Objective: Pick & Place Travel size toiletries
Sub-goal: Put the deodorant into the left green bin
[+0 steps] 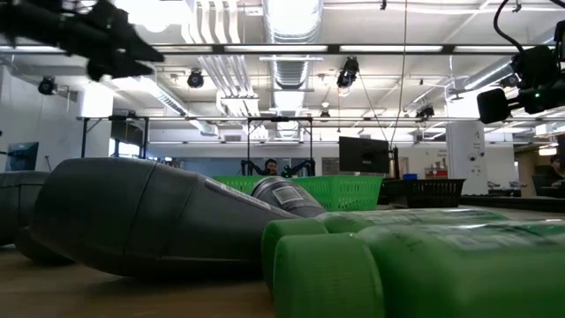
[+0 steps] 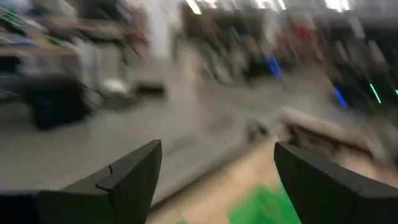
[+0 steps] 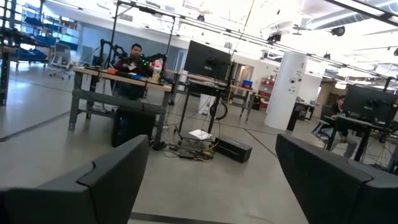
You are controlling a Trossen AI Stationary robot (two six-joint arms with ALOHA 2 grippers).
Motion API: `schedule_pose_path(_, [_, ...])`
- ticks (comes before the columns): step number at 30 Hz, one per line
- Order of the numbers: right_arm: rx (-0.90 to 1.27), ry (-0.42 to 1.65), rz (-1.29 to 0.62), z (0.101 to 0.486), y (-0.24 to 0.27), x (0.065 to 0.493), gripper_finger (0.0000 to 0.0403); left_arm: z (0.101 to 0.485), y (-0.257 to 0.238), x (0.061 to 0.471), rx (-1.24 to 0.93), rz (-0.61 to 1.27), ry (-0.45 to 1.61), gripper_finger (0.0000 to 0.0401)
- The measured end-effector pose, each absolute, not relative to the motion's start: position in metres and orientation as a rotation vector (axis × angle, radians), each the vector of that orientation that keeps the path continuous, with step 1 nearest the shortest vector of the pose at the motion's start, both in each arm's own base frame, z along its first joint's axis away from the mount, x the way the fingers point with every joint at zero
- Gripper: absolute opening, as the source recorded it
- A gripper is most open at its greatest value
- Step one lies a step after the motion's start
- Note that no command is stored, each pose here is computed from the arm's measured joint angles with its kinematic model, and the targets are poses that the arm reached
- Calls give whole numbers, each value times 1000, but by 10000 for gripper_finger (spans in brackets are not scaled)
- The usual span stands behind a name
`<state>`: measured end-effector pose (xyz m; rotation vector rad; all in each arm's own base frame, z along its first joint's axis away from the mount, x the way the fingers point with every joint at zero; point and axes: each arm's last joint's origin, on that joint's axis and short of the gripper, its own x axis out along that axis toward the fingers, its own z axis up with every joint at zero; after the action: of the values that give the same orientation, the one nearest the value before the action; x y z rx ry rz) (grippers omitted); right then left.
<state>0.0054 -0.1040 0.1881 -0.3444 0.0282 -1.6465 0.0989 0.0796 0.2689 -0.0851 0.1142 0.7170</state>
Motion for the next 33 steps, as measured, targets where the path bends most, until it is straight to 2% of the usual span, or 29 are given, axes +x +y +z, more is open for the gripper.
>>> schedule_pose_path(6, [-345, 28, -1646, 188, -104, 5, 361, 273, 60, 154, 55, 398, 455, 316])
schedule_pose_path(8, [-345, 28, -1647, 188, -104, 5, 358, 268, 50, 164, 82, 350, 581, 316])
schedule_pose_path(13, [-345, 27, -1647, 188, -104, 5, 345, 274, 32, 178, 24, 282, 700, 316])
schedule_pose_path(19, [-345, 28, -1646, 188, -104, 5, 327, 288, 31, 184, -283, 392, 681, 316])
schedule_pose_path(25, [-345, 27, -1647, 188, -104, 5, 317, 277, 30, 181, -535, 499, 782, 316])
schedule_pose_path(33, [-345, 27, -1647, 188, -104, 5, 296, 261, 29, 171, -555, 570, 1000, 316])
